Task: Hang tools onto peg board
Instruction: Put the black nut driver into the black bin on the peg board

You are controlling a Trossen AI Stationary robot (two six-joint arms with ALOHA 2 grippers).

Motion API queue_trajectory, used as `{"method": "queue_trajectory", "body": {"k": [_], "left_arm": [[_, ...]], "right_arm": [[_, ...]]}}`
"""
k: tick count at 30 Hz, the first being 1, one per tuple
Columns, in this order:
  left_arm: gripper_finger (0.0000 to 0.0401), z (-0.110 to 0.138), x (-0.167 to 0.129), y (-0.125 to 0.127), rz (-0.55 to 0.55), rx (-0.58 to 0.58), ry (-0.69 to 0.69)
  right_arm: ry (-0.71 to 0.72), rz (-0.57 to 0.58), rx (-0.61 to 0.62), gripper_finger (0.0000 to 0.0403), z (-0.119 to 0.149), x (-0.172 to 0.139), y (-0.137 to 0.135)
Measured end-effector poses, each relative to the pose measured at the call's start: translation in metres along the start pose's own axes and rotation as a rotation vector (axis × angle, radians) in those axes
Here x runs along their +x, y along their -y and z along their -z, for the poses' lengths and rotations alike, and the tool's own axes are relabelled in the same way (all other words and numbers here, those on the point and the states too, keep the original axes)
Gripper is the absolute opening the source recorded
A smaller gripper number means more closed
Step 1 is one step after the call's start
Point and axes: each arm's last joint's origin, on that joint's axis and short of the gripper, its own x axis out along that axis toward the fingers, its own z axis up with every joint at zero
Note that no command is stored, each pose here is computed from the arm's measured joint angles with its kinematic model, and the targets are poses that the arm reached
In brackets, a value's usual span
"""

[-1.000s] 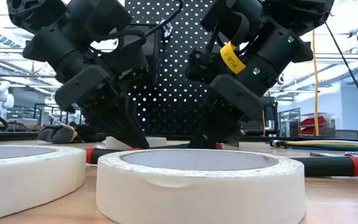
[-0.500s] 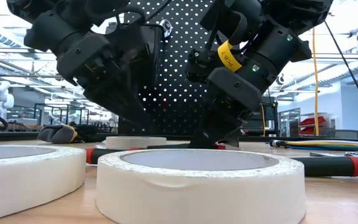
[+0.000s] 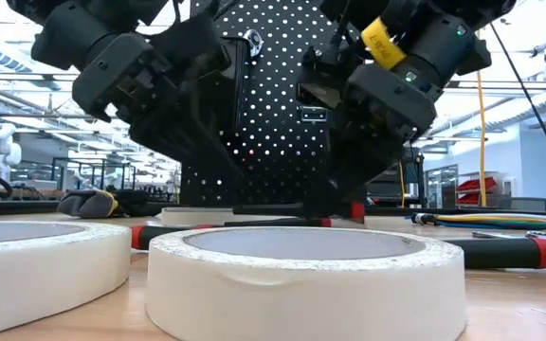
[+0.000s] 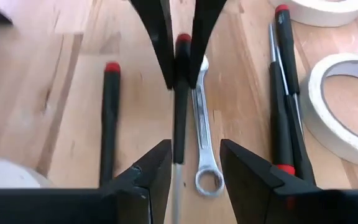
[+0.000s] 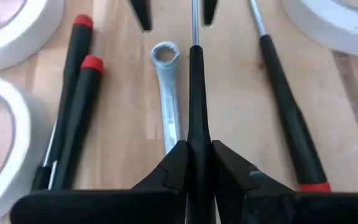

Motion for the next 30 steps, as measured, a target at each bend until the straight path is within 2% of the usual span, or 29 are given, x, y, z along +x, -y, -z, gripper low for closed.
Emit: {"method": "queue_trajectory", "body": {"k": [6,11,16,21,30], "left_arm": [[0.0138,-0.007,0.0,0.0,-0.005,0.073,0.019],[0.0138,-0.007,0.001,-0.003,0.058,0.057,0.007],[0.0138,-0.006,0.001,-0.007,0.058,0.048,-0.006],[0.0138,-0.006,0.001,-0.008,0.061,0.047,-0.012],[0.0138,-0.006,0.001,-0.008,0.062,0.046,-0.011]], "right_arm": [[0.025,-0.012,-0.001,0.0041,-0.001,-0.001,-0.005],[0.073,-0.022,0.007,0.0041,-0.009,-0.003,-0.009],[0.117,-0.034,-0.023,0.0041,-0.029,-0.009,-0.016],[0.111,0.017,-0.051,0.0041,-0.04,-0.014,-0.018],[0.073,0.037,-0.064,0.0041,-0.04,-0.015,-0.016]]}}
